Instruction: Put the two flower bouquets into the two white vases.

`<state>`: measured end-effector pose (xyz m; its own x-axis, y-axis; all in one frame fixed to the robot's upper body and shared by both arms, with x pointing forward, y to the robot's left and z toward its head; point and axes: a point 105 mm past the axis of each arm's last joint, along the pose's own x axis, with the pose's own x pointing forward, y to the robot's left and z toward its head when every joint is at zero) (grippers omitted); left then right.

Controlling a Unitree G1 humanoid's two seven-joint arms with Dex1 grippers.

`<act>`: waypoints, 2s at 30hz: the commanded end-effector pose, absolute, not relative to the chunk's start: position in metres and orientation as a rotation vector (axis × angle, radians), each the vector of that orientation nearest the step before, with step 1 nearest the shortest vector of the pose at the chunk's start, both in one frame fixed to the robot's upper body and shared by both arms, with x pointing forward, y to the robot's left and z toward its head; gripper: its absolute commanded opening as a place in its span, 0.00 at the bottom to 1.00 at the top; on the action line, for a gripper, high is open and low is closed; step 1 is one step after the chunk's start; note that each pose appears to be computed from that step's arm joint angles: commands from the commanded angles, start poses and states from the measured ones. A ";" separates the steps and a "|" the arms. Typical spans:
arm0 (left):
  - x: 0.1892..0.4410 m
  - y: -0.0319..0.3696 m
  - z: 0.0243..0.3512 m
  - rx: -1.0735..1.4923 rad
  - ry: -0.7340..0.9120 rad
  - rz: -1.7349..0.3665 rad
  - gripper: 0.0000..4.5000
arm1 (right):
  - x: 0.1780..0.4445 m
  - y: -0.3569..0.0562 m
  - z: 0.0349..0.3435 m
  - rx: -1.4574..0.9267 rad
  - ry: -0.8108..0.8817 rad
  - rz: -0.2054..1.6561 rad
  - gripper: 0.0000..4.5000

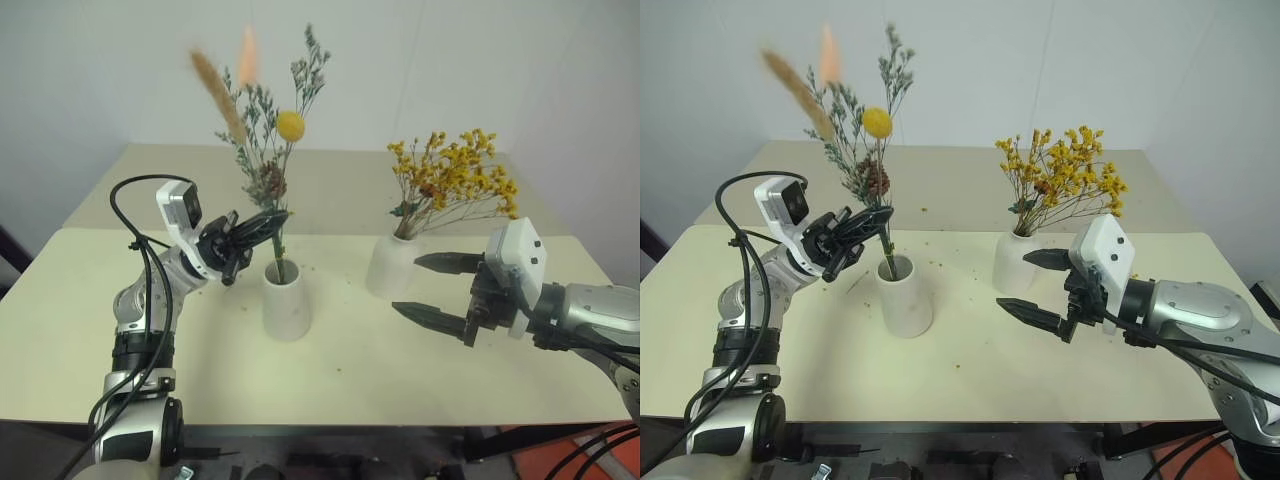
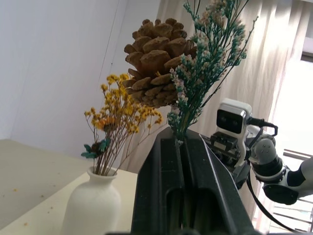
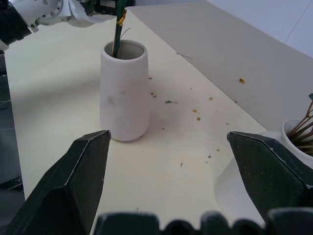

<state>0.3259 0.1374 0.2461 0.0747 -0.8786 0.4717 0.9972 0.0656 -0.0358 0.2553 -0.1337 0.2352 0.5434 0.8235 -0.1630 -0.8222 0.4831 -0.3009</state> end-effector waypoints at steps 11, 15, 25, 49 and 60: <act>0.319 0.144 0.238 -0.328 -0.371 -1.461 0.32 | 0.255 -0.138 0.249 -0.409 -0.063 0.978 1.00; 0.312 0.148 0.235 -0.299 -0.357 -1.467 0.59 | 0.256 -0.138 0.249 -0.409 -0.064 0.980 1.00; 0.297 0.160 0.219 -0.170 -0.235 -1.420 0.99 | 0.260 -0.137 0.248 -0.402 -0.066 0.985 1.00; 0.255 0.280 0.245 0.302 -0.042 -0.965 0.99 | 0.248 -0.201 0.238 -0.415 0.062 0.832 1.00; 0.246 0.281 0.247 0.309 0.009 -0.937 0.99 | 0.231 -0.243 0.231 -0.491 0.174 0.796 1.00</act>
